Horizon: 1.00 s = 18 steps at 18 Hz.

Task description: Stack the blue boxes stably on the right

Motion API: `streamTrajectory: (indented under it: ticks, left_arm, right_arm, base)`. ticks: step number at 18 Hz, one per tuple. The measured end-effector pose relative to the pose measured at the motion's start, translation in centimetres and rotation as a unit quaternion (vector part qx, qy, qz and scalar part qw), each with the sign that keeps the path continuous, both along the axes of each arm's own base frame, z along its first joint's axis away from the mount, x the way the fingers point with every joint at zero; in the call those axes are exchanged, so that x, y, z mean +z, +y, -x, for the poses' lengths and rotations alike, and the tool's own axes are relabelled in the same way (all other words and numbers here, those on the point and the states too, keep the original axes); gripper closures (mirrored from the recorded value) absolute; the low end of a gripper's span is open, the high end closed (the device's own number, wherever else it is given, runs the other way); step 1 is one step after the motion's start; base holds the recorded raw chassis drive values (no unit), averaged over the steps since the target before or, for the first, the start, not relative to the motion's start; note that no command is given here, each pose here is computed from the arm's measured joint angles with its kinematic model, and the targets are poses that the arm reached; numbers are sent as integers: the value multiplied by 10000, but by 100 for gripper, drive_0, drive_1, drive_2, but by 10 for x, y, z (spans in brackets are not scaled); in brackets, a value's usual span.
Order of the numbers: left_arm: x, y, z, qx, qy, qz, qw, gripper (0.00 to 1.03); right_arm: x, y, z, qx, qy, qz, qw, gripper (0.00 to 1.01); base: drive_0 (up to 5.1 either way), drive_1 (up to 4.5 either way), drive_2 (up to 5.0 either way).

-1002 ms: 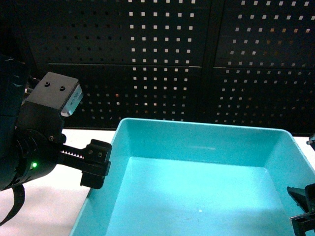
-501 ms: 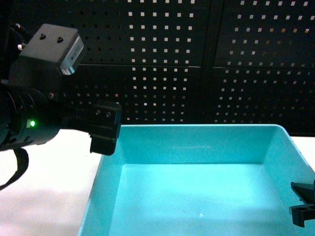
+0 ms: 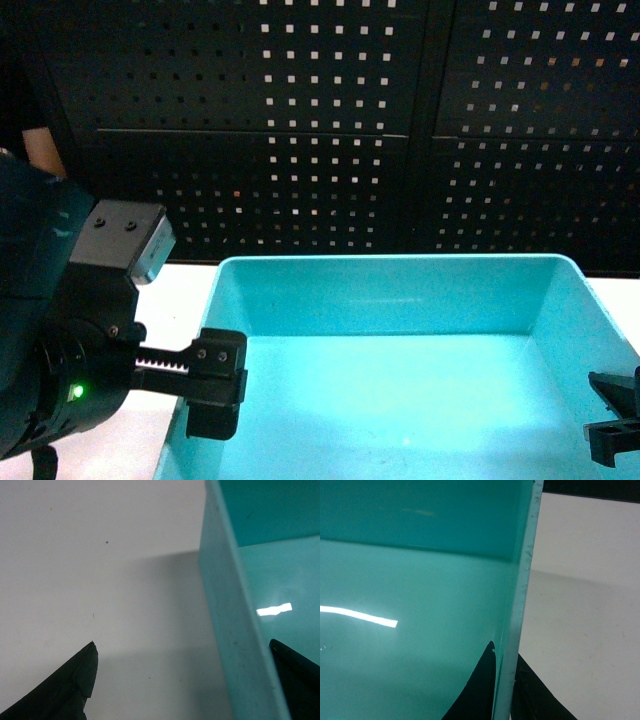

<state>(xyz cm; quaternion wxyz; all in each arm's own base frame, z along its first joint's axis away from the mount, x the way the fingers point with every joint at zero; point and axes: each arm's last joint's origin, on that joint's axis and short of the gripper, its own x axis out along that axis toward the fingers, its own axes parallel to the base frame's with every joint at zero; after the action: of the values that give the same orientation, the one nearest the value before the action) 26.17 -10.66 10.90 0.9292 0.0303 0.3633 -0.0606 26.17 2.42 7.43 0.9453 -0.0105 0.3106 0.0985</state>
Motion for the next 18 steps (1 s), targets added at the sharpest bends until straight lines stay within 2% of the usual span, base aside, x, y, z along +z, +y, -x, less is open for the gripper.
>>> streamTrajectory:
  ticks: [2, 4, 6, 7, 9, 12, 15, 16, 17, 18]
  left_arm:
    - [-10, 2, 2, 129, 156, 69, 9998, 5]
    - [-16, -1, 6, 175, 324, 206, 9991, 5]
    - [-19, -6, 11, 207, 323, 173, 9991, 5]
    - [-18, -8, 11, 213, 299, 163, 9992, 11]
    - [-18, -11, 12, 198, 303, 145, 9992, 29]
    - [-16, -16, 12, 214, 325, 211, 9990, 56]
    - [-14, -25, 14, 109, 341, 198, 9992, 83]
    - [-13, -27, 13, 118, 336, 208, 9991, 92]
    - [-12, -30, 13, 238, 317, 289, 9988, 102]
    - [-12, -31, 14, 302, 334, 379, 9983, 101]
  right_arm:
    - [-1, 0, 0, 0, -6, 0, 10000, 94]
    - [-1, 0, 0, 3, -9, -3, 10000, 94]
    - [-2, 0, 1, 3, -27, -2, 10000, 94]
    - [-2, 0, 1, 5, -31, -2, 10000, 94]
    - [-2, 0, 2, 12, -53, -11, 10000, 94]
    - [-2, 0, 3, 19, -50, 1, 10000, 94]
    - [-2, 0, 3, 31, -59, 14, 10000, 94]
    - [-2, 0, 3, 33, -59, 13, 10000, 94]
    - [-2, 0, 3, 31, -55, 15, 10000, 94]
    - [-3, 0, 4, 36, -68, 12, 10000, 94]
  base:
    - [0, 0, 0]
    - [0, 0, 0]
    - [0, 0, 0]
    - [0, 0, 0]
    - [0, 0, 0]
    - [0, 0, 0]
    - [0, 0, 0]
    - [0, 0, 0]
    - [0, 0, 0]
    - [0, 0, 0]
